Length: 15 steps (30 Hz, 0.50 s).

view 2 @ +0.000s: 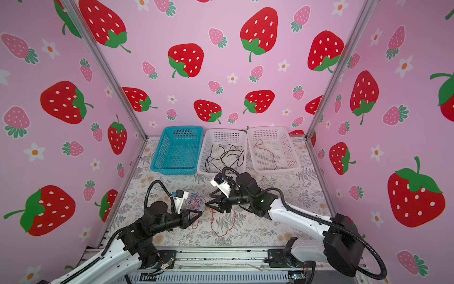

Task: Untangle the cables
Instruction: 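Move the right gripper to the left gripper and grasp the red wire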

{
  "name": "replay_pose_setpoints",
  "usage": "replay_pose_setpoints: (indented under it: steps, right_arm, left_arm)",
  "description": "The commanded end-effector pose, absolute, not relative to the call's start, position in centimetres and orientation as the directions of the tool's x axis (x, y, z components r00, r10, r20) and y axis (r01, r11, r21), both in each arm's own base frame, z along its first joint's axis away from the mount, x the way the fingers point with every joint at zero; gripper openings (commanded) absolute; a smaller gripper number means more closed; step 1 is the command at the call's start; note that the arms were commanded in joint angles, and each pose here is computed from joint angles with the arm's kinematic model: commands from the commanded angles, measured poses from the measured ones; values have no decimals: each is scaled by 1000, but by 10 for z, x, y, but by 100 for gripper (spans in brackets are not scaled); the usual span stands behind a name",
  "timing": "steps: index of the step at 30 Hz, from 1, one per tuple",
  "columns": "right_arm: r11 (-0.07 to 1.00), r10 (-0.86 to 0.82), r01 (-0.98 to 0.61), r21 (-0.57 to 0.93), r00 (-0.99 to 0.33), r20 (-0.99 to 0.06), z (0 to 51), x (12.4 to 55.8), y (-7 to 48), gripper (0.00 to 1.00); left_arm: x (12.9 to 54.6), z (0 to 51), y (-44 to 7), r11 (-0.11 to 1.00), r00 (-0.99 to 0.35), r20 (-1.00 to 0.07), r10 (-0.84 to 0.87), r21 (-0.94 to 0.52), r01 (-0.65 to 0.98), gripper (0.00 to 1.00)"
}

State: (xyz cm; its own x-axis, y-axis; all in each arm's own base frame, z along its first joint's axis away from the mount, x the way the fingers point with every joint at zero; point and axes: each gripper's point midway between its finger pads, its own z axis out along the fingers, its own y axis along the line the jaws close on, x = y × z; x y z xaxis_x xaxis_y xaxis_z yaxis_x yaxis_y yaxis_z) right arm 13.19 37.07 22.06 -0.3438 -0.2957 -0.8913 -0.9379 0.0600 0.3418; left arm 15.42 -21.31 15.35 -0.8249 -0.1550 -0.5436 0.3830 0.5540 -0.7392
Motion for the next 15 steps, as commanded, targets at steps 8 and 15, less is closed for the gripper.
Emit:
replay_pose_setpoints:
  steps: [8,15]
  right_arm:
    - [19,-254,-949,316,-310,-916,217,127,389,40]
    - [45,-244,-948,314,-315,-917,217,135,398,26]
  left_arm:
    - [147,185,-225,461,-809,-571,-141,-761,456,0]
    - [141,188,-230,434,-812,-573,-114,-763,478,0]
